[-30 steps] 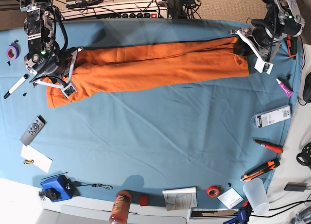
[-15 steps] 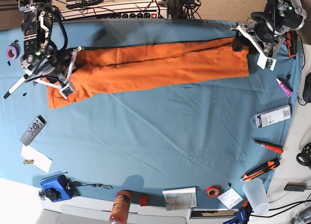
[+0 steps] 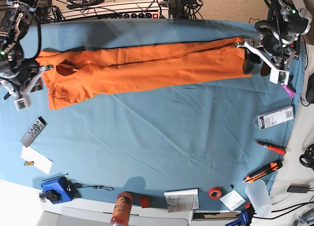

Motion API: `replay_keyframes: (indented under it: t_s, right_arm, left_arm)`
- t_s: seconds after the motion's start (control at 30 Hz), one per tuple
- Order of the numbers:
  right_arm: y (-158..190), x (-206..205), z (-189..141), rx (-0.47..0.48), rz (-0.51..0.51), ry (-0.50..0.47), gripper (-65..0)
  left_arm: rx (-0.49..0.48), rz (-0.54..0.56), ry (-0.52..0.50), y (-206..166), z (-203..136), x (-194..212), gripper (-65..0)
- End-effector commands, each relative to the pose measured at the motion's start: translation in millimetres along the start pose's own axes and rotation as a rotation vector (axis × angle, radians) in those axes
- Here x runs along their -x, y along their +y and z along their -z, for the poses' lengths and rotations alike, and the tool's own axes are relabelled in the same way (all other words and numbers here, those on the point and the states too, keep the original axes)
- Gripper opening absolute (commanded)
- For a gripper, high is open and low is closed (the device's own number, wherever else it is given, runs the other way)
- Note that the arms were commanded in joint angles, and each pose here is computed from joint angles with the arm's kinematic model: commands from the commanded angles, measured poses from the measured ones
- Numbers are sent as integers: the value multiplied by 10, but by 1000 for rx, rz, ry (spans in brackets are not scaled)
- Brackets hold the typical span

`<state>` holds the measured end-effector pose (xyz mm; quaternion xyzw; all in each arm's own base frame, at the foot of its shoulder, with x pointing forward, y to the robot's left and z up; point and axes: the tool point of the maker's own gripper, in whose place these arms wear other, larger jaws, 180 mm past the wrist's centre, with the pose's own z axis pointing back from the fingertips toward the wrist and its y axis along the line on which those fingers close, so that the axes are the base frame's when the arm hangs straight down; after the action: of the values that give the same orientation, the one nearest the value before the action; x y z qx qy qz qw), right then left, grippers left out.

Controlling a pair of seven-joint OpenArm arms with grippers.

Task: Layout the t-shirt on the table in an organized manner, then fold the t-shirt properly
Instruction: 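Lift the strip end with the left gripper and fold it toward the right gripper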

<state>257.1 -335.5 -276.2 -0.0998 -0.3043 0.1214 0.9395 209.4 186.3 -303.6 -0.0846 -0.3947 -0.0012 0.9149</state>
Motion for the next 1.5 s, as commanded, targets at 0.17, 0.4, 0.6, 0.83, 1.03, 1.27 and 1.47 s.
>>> replay_keyframes:
  t_s: [0.17,0.4,0.6,0.83,1.03,1.27,1.47]
  right_arm:
    - [-108,-172,-93,27,-17,-76,-506]
    - [-109,-182,-93,27,-17,-81,-506]
    - [-109,-181,-92,27,-16,-81,-506]
    - [-109,-197,-93,27,-16,-90,-506]
    - [-109,-225,-96,27,-17,-106,-506]
    - [-143,-329,-111,47,-24,-164,-506]
    - [-166,-355,-114,63,-26,-179,-506]
  left_arm:
    - [47,-167,180,116,246,591,-315]
    - [182,-277,274,-48,340,902,-315]
    - [179,-295,279,-35,364,911,-316]
    - [279,-319,240,-184,368,850,-567]
    - [313,-274,206,-222,384,750,-650]
    - [171,-172,161,254,422,451,-650]
    - [21,-70,136,859,232,193,-650]
